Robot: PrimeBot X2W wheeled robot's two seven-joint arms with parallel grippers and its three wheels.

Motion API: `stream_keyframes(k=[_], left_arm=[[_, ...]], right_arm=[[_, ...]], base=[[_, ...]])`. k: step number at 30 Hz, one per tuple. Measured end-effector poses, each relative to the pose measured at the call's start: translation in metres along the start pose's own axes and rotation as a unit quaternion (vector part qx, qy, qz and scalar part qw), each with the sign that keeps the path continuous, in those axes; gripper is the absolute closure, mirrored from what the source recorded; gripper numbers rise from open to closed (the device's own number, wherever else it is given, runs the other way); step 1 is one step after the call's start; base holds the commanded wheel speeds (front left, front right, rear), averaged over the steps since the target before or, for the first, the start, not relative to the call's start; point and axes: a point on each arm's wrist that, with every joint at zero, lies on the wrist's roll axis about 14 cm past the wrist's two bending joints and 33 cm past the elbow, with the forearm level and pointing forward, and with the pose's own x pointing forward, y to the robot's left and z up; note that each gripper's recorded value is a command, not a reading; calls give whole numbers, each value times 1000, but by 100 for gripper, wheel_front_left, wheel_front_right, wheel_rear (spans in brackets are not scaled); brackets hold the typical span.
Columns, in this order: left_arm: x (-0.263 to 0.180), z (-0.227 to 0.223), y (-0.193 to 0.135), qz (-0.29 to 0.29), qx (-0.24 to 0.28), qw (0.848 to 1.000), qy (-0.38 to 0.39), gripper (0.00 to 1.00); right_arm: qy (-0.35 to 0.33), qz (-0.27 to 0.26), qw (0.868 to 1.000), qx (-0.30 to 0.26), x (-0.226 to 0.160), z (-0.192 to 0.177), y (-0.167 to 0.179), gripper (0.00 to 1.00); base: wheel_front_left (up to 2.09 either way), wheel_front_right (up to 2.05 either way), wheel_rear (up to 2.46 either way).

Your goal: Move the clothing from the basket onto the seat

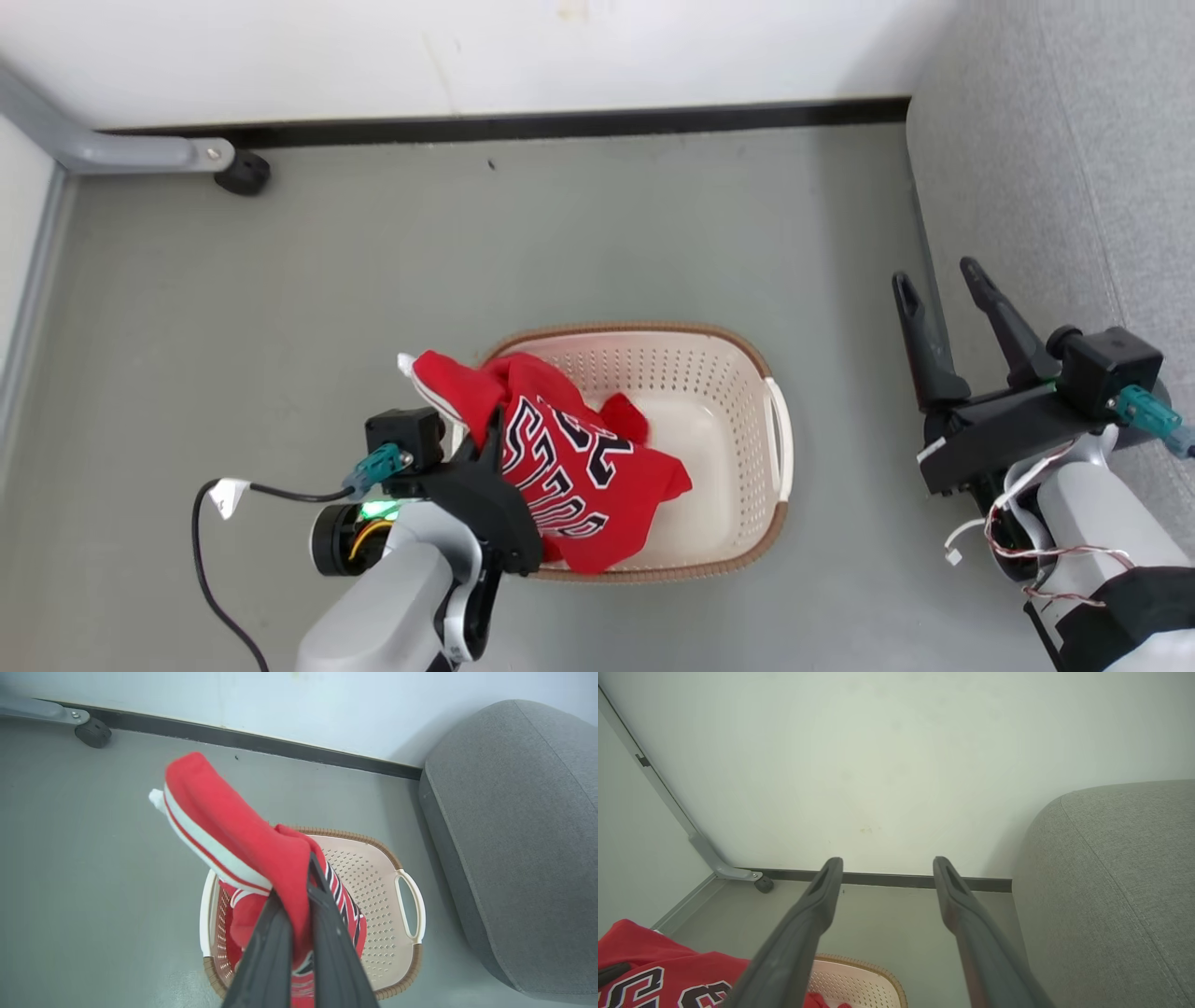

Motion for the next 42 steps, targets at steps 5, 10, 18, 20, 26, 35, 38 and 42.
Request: stream_keyframes(k=[5,10,18,20,26,35,38,42], left_arm=[[-16,20,12,11,11,999,-36,100],[-29,40,20,19,20,997,-71,100],[-49,87,13,0,43,988,-149,100],[-54,98,9,-6,53,984,-168,100],[-67,132,1,-17,64,972,-226,100],[-90,159,-6,-27,70,956,-283,100],[-99,166,-8,-31,79,951,-298,100],[-109,169,-5,-31,97,946,-309,100]], right_arm=[[-6,8,1000,4,-6,7,13,0],[-10,12,1000,5,-13,11,21,0],[-22,19,1000,4,-20,23,32,0],[-24,20,999,5,-21,24,34,0],[-21,20,1000,8,-25,22,37,0],[-21,19,1000,5,-28,24,38,0],[-22,23,999,3,-31,25,43,0],[-23,26,999,4,-33,25,47,0]], base=[[0,0,0],[0,0,0],[0,0,0],[0,0,0],[0,0,0],[0,0,0],[0,0,0],[0,0,0]])
